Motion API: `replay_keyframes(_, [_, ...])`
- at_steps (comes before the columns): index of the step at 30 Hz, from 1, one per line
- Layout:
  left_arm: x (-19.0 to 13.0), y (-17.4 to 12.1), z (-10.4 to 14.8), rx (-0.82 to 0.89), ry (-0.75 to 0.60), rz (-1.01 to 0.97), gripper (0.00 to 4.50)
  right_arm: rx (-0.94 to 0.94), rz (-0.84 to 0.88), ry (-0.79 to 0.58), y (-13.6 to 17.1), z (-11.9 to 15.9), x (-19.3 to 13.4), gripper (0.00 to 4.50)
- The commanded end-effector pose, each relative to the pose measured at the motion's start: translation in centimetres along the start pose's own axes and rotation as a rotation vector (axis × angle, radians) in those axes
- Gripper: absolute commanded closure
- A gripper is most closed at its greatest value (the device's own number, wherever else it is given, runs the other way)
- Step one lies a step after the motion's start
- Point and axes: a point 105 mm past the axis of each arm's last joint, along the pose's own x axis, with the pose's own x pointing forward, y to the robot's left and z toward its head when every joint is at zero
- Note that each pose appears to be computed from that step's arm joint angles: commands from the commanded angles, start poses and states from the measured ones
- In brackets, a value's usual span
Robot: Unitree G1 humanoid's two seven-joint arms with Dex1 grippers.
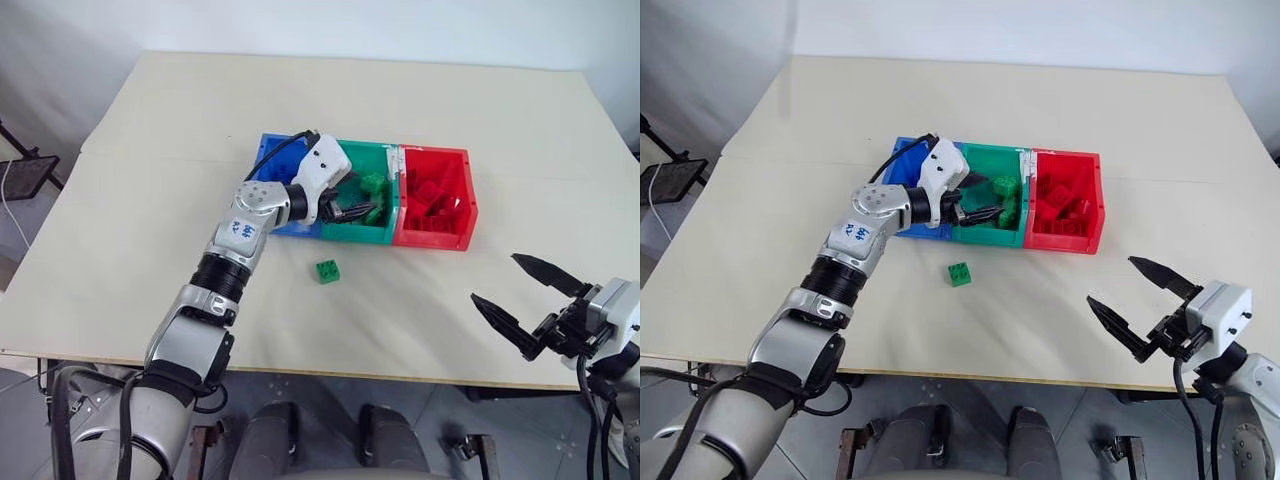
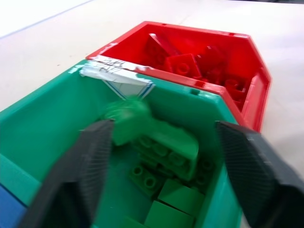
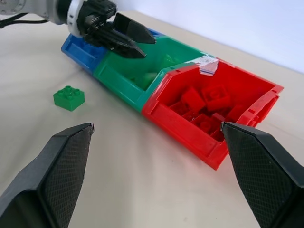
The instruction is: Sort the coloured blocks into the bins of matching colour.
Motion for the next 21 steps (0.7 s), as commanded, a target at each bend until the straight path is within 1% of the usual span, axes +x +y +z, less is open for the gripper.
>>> replay_keyframes(1, [-2.7,0.3,2.1,0.066,-0.103,-0.004,0.02,-0.011,0.046,-0.048,0.3,1.0,0.9,0.0])
replay_keyframes(3, [-4.7,0.5,1.9,0.075,-0.123,0.004,0.02,-0.009,0.084,-0.054,0.3,1.0,1.4,0.0])
replay_keyframes(6, [-9.0,0.9,0.6,0.092,-0.108,0.049,0.02,-0.002,0.172,-0.059,0.7,0.8,2.5,0.0])
replay_keyframes(8, [-11.9,0.8,0.0,0.091,-0.107,0.083,0.02,0.0,0.243,-0.052,1.2,0.6,3.2,0.0])
replay_keyframes(10, [-14.0,0.5,-0.5,0.083,-0.103,0.115,0.02,0.003,0.292,-0.05,1.5,0.5,3.6,0.0])
replay_keyframes(12, [-17.1,0.3,-1.3,0.063,-0.094,0.167,0.02,0.014,0.353,-0.055,1.9,0.4,4.3,0.0])
replay_keyframes(15, [-20.9,-0.2,-3.2,0.023,-0.023,0.238,0.02,0.017,0.434,-0.048,2.4,0.1,4.8,0.0])
replay_keyframes(18, [-24.2,-1.2,-5.6,-0.006,0.084,0.293,0.02,0.015,0.502,-0.039,2.8,-0.1,5.3,0.0])
replay_keyframes(21, [-26.1,-1.9,-7.2,-0.032,0.151,0.322,0.02,0.007,0.536,-0.033,2.8,-0.3,5.6,0.0])
